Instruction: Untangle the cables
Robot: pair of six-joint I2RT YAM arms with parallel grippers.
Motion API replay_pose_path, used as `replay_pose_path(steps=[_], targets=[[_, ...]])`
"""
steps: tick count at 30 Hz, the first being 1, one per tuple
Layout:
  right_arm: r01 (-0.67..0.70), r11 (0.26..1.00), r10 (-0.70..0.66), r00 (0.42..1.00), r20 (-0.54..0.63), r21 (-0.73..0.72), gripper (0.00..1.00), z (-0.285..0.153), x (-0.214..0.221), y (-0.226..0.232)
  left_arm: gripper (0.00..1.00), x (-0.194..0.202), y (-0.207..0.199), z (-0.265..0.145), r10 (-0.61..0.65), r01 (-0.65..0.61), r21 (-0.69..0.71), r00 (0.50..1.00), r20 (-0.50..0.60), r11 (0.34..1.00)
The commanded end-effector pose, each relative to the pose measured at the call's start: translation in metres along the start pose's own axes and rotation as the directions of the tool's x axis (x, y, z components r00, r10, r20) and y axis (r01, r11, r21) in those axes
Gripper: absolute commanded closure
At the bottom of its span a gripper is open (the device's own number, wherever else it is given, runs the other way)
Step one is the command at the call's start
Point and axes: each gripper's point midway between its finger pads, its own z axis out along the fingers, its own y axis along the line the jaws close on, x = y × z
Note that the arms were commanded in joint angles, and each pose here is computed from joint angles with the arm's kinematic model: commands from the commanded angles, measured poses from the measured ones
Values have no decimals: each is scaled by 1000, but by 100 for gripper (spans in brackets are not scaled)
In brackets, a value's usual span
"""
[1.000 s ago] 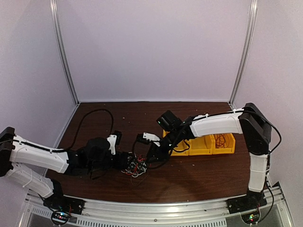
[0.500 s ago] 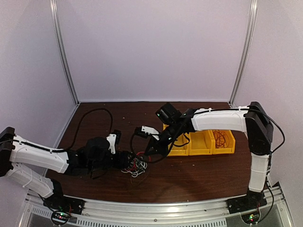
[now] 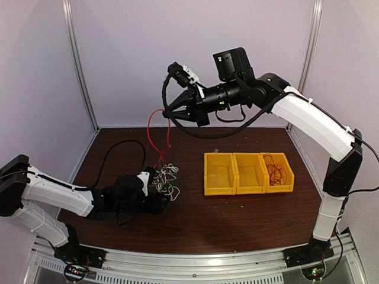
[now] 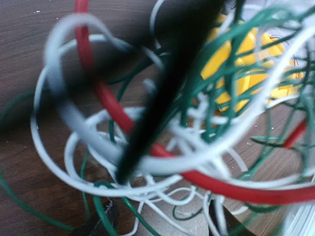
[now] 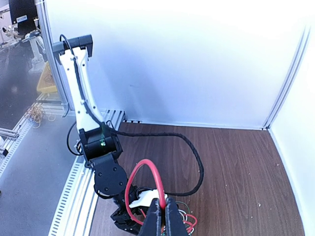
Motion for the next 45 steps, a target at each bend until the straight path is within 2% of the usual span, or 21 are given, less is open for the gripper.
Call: replay_pose_path(steps=[1, 8, 11, 13, 17, 19, 20, 24, 28, 30, 34, 38, 40, 42, 45], targets=[[3, 1000, -2, 999, 46, -17, 100, -17, -30, 14, 37, -20, -5, -6, -7, 6, 22, 997, 74, 1000], [103, 990, -119, 977, 179, 94, 100, -59, -92, 20, 35, -13, 16, -17, 32, -29, -43, 997, 72, 999], [85, 989, -101, 985, 140, 119, 100, -49, -76, 9, 32, -22, 12, -27, 53, -49, -41, 993, 101, 998], [54, 990, -67, 993, 98, 128, 100, -36, -54, 0, 30, -38, 3, -47, 82, -78, -30, 980, 181, 997], [7, 985, -15, 999, 41, 173, 100, -17, -15, -17, 27, -79, -16, -105, 121, -139, 15, 910, 397, 990], [-18, 981, 13, 1000, 25, 195, 100, -10, -1, -24, 7, -100, -28, -139, 112, -178, 82, 853, 510, 980], [-30, 979, 26, 999, 19, 200, 100, -7, 5, -27, 3, -106, -32, -150, 114, -201, 103, 831, 544, 974], [-61, 979, 61, 998, 8, 193, 100, 3, 15, -32, 2, -127, -46, -175, 161, -280, 106, 779, 607, 954], [-85, 978, 80, 996, 30, 191, 100, 7, 10, -35, 3, -138, -63, -162, 241, -340, 64, 774, 585, 938], [-102, 979, 97, 995, 37, 177, 100, 9, 9, -35, 8, -141, -68, -152, 276, -360, 32, 766, 580, 932], [-121, 982, 113, 992, 62, 147, 100, 9, 0, -30, 12, -154, -63, -131, 337, -340, -105, 754, 564, 935], [-114, 991, 107, 990, 89, 67, 100, 6, -11, -13, 9, -163, -56, -109, 405, -327, -239, 727, 555, 914], [-116, 993, 112, 988, 103, 36, 100, 3, -17, -6, 11, -165, -47, -95, 390, -302, -248, 741, 547, 921], [-114, 993, 112, 987, 118, 13, 100, -2, -23, 1, 15, -165, -39, -82, 313, -269, -161, 774, 551, 950], [-102, 995, 102, 983, 151, -12, 100, -12, -37, 11, 18, -155, -30, -63, 323, -292, -146, 774, 544, 945]])
